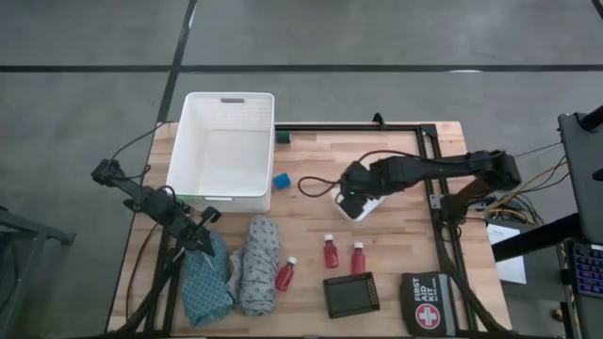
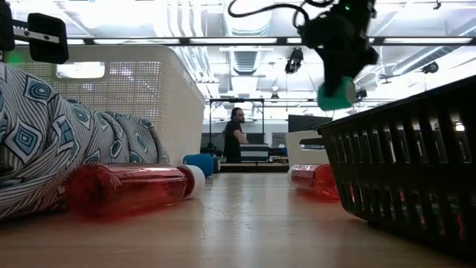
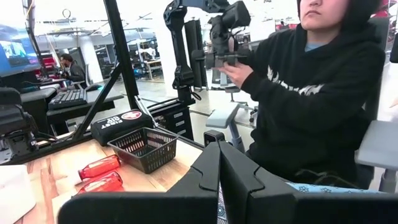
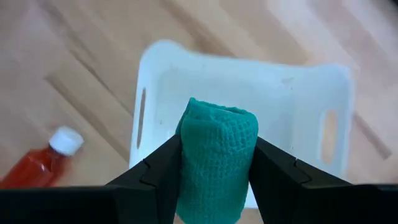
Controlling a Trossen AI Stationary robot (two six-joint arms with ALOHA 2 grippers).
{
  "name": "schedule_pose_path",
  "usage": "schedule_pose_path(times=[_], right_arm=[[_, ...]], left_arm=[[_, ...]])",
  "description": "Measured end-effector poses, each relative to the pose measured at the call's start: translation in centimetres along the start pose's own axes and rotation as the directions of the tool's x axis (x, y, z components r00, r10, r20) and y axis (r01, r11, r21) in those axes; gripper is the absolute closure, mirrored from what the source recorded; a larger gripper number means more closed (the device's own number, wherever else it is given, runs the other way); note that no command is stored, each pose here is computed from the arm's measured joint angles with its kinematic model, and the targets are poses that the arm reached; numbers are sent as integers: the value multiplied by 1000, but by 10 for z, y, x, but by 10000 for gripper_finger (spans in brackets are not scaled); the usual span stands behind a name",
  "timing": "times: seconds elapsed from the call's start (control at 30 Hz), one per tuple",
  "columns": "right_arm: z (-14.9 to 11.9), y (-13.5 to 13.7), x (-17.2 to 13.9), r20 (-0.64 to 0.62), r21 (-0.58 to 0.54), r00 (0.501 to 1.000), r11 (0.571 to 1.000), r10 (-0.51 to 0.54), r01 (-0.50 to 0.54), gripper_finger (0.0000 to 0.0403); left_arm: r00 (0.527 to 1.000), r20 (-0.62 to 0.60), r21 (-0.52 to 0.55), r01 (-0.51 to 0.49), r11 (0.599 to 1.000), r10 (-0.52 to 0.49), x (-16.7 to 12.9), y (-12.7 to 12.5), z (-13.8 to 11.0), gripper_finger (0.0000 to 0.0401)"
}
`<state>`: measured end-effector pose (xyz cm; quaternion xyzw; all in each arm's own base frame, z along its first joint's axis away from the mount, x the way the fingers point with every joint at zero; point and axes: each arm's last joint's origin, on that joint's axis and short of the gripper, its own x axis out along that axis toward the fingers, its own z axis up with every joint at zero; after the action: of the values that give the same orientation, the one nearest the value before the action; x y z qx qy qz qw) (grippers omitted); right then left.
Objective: Pick & place medical supplies in basket/bin
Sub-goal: Put the light green bandage into the small white bin
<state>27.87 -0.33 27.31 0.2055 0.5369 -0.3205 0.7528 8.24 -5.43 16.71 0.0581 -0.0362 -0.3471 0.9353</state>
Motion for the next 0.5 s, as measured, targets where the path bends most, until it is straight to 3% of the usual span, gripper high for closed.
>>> schedule_pose_path(times=[0.2, 0.37, 0.5], right_arm=[[-14, -20, 18, -26, 77, 999, 997, -28, 30, 246], [-14, -38, 33, -53, 12, 999, 1000, -1, 1, 246], [-9, -57, 50, -81, 24, 997, 1000, -2, 4, 246]], left_arm=[[1000, 0, 0, 0, 1000, 0, 0, 0, 0, 395], [1000, 0, 0, 0, 1000, 0, 0, 0, 0, 395], [1000, 0, 0, 0, 1000, 0, 0, 0, 0, 395]])
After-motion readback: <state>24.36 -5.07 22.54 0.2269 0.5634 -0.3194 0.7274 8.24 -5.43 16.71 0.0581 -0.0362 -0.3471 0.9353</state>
